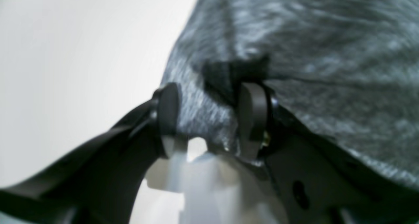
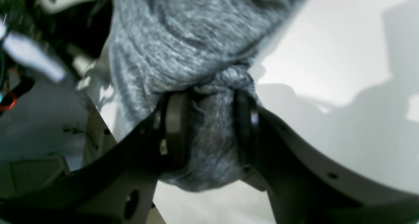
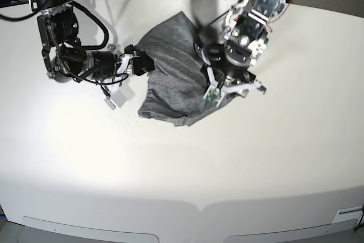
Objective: Fold the T-shirt properly
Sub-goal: 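Release the shirt and lift both grippers away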
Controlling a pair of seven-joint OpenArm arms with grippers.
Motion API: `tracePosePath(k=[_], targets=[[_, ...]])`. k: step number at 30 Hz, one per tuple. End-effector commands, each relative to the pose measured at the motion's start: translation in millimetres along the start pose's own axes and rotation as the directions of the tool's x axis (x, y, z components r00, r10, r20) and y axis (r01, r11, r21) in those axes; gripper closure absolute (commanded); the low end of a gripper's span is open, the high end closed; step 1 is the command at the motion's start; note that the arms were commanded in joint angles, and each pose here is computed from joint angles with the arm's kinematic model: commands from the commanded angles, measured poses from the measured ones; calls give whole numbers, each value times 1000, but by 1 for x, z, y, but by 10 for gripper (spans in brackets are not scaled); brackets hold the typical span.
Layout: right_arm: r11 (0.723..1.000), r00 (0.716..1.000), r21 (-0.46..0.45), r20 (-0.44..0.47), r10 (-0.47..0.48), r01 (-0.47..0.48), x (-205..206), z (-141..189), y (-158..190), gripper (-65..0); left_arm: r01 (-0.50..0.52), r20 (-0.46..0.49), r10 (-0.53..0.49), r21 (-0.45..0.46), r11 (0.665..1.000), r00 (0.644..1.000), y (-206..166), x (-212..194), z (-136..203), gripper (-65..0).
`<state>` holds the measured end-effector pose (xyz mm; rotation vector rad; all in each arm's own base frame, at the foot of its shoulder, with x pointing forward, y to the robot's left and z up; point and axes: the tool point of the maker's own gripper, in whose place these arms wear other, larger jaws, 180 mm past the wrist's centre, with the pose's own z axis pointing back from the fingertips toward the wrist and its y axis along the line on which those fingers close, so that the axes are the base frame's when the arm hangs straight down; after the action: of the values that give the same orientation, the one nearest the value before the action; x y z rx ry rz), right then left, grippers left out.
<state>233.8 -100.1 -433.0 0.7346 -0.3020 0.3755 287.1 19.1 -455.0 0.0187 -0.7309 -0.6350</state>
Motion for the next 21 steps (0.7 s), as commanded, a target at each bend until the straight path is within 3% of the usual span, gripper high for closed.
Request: tracePosePath(k=[1, 14, 21], targets=[[1000, 997, -25, -74, 9, -11, -14, 4, -6, -237, 28, -223, -31, -18, 999, 974, -1, -55, -2, -290], [991, 1000, 135, -3, -21, 21, 4, -27, 42, -237, 16, -111, -17, -4, 1000, 994, 31, 5, -16, -290], [992, 999, 125, 40, -2, -3, 26, -23, 40, -237, 24, -127, -22, 12, 1000, 992, 38, 10, -15, -290]])
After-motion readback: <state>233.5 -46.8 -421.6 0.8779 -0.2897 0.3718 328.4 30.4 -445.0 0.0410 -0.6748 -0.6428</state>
